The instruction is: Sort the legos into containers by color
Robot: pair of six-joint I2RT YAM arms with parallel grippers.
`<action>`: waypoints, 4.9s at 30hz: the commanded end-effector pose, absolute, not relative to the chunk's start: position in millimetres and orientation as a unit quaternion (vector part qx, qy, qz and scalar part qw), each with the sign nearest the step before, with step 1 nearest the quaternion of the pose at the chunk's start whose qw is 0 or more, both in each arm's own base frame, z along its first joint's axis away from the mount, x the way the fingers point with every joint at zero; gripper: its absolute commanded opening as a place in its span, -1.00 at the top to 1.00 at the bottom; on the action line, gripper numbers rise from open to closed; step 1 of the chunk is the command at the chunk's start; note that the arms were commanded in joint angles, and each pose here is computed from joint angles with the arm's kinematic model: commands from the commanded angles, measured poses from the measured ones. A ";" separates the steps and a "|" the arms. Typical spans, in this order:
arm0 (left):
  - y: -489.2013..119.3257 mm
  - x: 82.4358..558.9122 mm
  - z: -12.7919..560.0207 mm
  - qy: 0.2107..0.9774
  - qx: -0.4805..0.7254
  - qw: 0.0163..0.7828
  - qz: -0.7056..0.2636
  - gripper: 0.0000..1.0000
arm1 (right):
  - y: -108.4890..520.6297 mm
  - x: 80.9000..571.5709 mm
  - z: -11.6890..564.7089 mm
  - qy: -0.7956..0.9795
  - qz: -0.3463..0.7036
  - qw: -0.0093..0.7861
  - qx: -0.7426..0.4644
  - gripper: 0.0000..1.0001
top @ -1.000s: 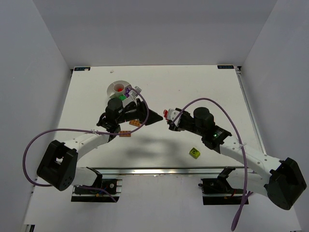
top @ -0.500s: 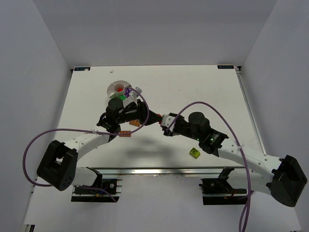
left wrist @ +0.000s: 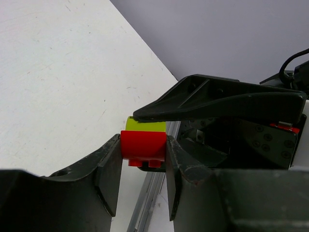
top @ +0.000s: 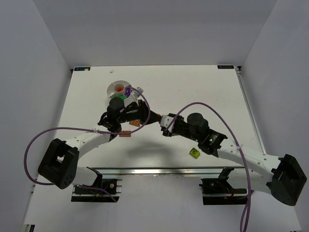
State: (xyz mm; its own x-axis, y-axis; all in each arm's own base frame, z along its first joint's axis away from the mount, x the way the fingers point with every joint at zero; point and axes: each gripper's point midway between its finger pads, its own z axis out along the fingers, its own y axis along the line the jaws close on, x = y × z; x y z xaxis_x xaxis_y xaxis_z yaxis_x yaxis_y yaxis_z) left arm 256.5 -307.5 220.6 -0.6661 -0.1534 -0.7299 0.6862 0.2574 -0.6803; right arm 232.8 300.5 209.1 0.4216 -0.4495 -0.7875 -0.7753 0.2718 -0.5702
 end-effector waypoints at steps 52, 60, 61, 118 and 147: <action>-289.0 210.9 207.9 0.566 0.513 0.527 -0.372 1.00 | 320.0 194.0 194.6 0.500 0.448 0.344 -0.656 -0.38; -289.2 211.6 208.0 0.569 0.512 0.526 -0.371 1.00 | 319.9 201.8 196.6 0.511 0.428 0.368 -0.649 0.08; -288.9 211.7 208.1 0.569 0.511 0.527 -0.371 1.00 | 319.4 204.8 195.2 0.514 0.422 0.371 -0.648 0.13; -77.3 496.8 215.3 0.823 -0.114 0.549 0.094 1.00 | 269.8 244.0 205.5 0.596 0.375 0.456 -0.544 1.00; -102.9 497.8 239.9 0.824 -0.085 0.560 0.022 -0.54 | 271.0 244.7 199.6 0.601 0.381 0.445 -0.544 1.00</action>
